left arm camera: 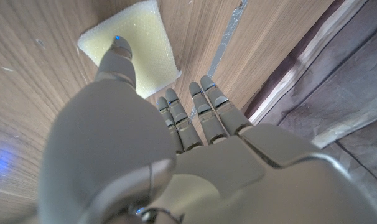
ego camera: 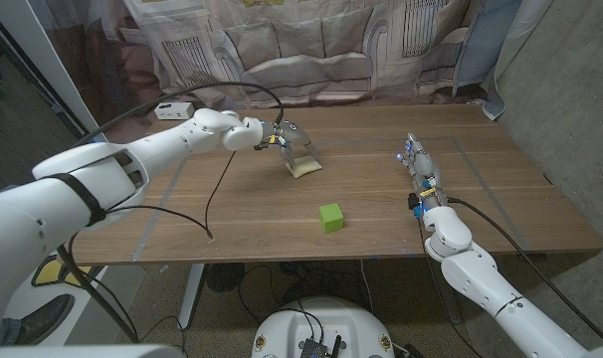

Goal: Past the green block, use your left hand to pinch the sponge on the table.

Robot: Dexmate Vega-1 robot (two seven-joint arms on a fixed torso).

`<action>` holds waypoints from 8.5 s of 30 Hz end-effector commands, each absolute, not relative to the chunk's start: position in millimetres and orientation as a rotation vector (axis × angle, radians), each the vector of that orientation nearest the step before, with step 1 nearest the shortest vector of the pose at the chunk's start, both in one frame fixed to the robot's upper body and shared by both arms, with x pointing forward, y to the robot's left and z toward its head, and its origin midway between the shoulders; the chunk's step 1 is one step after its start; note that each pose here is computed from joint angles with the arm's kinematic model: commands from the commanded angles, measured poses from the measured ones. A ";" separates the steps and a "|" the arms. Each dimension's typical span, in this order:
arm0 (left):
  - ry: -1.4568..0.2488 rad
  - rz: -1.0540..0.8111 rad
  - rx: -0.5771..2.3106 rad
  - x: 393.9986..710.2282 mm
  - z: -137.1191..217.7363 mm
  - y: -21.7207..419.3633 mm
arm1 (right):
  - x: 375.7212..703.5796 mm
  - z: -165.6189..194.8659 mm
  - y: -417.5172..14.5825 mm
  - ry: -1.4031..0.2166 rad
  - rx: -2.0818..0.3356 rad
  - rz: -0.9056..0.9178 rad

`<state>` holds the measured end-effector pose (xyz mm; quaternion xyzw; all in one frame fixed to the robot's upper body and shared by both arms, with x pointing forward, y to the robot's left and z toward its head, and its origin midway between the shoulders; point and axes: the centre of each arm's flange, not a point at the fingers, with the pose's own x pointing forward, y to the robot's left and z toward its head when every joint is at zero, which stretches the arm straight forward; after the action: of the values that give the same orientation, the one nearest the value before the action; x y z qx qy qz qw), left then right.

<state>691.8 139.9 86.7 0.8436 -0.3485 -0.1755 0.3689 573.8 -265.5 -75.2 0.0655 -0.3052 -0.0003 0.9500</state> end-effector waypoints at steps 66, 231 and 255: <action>-0.881 -0.376 2.007 686.0 62.7 135.7 | 567.8 -84.5 -266.5 -0.652 0.183 0.027; -0.869 -0.047 1.891 590.7 114.8 141.0 | 562.7 -77.3 -278.5 -0.735 0.186 0.070; -0.880 -0.023 1.881 577.3 107.7 137.2 | 552.4 -83.6 -282.0 -0.745 0.181 0.079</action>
<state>587.6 141.7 113.1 0.7827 -0.3595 -0.0124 0.5079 558.4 -280.1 -81.6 0.0895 -0.3592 0.0383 0.9282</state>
